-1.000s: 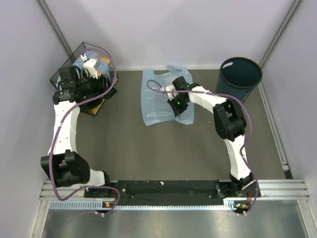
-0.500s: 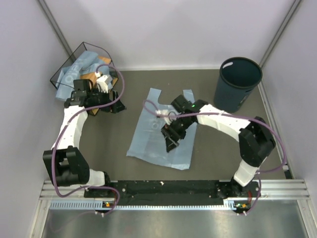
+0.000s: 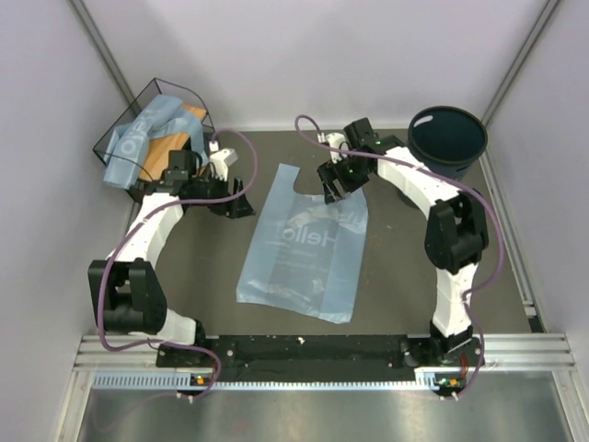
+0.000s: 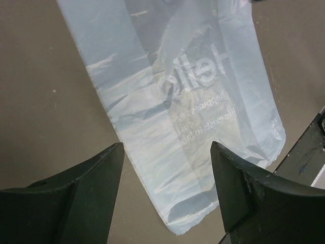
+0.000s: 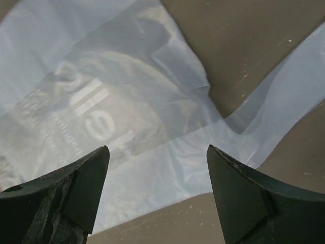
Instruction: Put the trash bags into the trash bin
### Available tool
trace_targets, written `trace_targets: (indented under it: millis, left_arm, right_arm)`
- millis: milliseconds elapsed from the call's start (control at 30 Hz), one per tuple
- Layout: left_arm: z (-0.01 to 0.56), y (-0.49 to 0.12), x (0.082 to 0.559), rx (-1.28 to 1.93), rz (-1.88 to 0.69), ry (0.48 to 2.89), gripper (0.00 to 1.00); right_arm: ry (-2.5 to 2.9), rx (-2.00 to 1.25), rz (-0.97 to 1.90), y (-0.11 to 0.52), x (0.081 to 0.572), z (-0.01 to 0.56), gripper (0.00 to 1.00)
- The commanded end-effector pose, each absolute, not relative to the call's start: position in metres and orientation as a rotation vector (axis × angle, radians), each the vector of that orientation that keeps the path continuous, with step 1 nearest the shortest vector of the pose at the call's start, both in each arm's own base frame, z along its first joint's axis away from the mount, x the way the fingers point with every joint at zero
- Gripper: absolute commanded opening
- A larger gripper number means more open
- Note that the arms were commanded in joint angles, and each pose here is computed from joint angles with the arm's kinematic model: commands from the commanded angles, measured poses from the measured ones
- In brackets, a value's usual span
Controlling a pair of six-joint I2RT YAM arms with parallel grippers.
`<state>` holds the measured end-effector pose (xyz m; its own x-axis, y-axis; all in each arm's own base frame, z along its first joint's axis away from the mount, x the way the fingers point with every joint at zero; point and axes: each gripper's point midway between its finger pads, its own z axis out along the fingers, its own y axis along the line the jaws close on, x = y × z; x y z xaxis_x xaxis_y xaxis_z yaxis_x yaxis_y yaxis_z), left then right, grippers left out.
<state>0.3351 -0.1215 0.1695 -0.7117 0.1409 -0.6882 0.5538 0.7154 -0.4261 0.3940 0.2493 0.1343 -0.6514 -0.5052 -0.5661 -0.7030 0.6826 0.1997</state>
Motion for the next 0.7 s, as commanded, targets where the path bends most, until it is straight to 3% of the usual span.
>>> trace_targets:
  millis: [0, 200, 667]
  left_arm:
    - [0.173, -0.136, 0.337, 0.573, -0.851, 2.222, 0.75]
    - [0.166, -0.146, 0.333, 0.577, -0.872, 2.232, 0.75]
    - [0.163, -0.15, 0.325, 0.587, -0.844, 2.231, 0.75]
  right_arm:
    - [2.522, -0.772, 0.385, 0.224, 0.426, 0.113, 0.8]
    - [2.574, -0.65, 0.204, 0.205, 0.451, 0.09, 0.83]
    - [2.511, -0.523, 0.03, 0.196, 0.496, 0.08, 0.78]
